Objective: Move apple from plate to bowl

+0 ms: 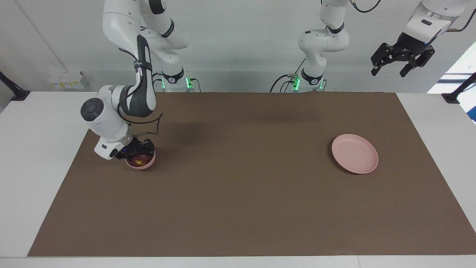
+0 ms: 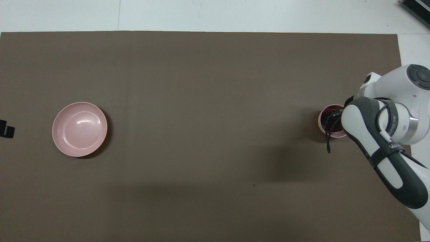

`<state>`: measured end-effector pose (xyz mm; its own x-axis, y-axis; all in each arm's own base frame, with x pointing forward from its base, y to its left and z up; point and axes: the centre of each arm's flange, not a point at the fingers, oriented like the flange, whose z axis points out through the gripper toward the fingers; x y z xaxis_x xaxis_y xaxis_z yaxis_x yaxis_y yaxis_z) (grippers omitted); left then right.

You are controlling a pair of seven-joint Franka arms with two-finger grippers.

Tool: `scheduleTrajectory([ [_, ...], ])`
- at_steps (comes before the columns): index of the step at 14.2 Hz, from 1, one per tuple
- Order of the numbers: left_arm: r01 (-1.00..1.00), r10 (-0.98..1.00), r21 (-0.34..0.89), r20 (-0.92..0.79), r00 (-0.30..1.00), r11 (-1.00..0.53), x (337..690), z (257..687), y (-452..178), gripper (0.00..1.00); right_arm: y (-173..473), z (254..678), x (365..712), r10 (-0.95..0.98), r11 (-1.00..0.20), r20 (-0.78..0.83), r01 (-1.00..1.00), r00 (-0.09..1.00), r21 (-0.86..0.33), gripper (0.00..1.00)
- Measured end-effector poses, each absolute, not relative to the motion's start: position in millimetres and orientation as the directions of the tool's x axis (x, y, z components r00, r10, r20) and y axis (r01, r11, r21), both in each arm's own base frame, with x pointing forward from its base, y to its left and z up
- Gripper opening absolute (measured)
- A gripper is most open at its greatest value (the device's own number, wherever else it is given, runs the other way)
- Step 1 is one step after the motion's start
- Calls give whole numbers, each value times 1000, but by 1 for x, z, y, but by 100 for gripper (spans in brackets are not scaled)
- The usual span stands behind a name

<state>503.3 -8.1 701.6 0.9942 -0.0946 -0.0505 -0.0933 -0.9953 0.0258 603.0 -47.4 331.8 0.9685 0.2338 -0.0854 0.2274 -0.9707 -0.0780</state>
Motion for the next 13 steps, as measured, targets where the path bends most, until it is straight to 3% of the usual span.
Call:
scheduleTrajectory([
  [2, -93, -95, 26, -50, 994, -995, 503, 702, -8, 100, -47, 332, 603, 234, -971, -85, 227, 969, -78, 97],
  [4, -93, -95, 26, -50, 994, -995, 503, 702, -8, 100, -47, 332, 603, 234, -971, -85, 227, 969, -78, 100],
  [9, -93, -95, 26, -51, 994, -995, 503, 702, -8, 100, -47, 338, 606, 234, -971, -72, 229, 969, -74, 100],
  [13, -93, -95, 26, -51, 994, -995, 503, 702, -8, 100, -42, 375, 610, 173, -983, -14, 172, 985, -59, 100],
])
